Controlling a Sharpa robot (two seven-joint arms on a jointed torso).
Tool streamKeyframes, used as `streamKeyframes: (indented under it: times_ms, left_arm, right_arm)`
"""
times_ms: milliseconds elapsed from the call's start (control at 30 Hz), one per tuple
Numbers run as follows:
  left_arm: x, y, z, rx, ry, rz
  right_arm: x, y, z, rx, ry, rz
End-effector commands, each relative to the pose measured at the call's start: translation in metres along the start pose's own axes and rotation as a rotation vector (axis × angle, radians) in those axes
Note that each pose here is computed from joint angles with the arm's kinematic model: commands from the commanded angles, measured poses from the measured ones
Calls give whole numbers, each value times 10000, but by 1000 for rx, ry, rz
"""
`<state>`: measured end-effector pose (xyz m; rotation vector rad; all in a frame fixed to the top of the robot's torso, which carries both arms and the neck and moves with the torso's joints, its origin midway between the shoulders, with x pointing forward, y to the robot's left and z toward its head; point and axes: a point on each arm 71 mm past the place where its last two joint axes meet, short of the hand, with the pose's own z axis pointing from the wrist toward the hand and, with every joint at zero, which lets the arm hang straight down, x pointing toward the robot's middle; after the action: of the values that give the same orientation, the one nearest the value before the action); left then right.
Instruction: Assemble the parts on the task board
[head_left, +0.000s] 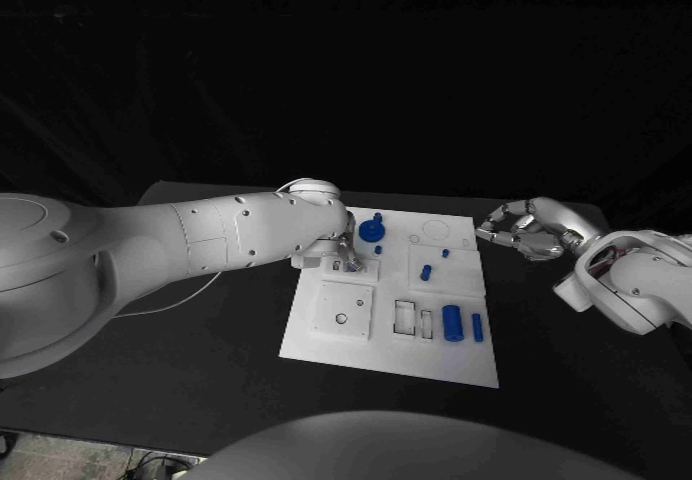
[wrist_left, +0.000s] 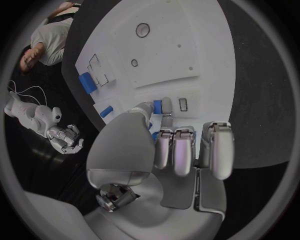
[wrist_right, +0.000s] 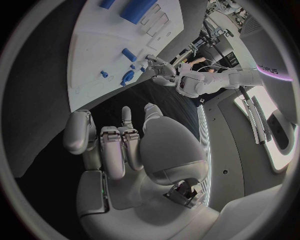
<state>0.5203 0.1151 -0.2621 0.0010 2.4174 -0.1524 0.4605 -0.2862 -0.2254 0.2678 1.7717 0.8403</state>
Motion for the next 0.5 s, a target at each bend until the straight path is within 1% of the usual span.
streamKeyframes:
  times_ms: [33, 167, 333, 500]
  left_arm:
    - [10, -71, -7, 54, 5, -19]
    - [3, -80, -16, 53, 13, -27]
    - [-4, -67, -35, 39, 24, -30]
    - [-49, -53, -74, 20, 60, -26]
  right_arm:
    - [13, -1, 0, 0, 15, 0]
    - [15, 0, 1, 1, 15, 0]
    - [14, -1, 1, 1, 16, 0]
    - [13, -3, 3, 2, 15, 0]
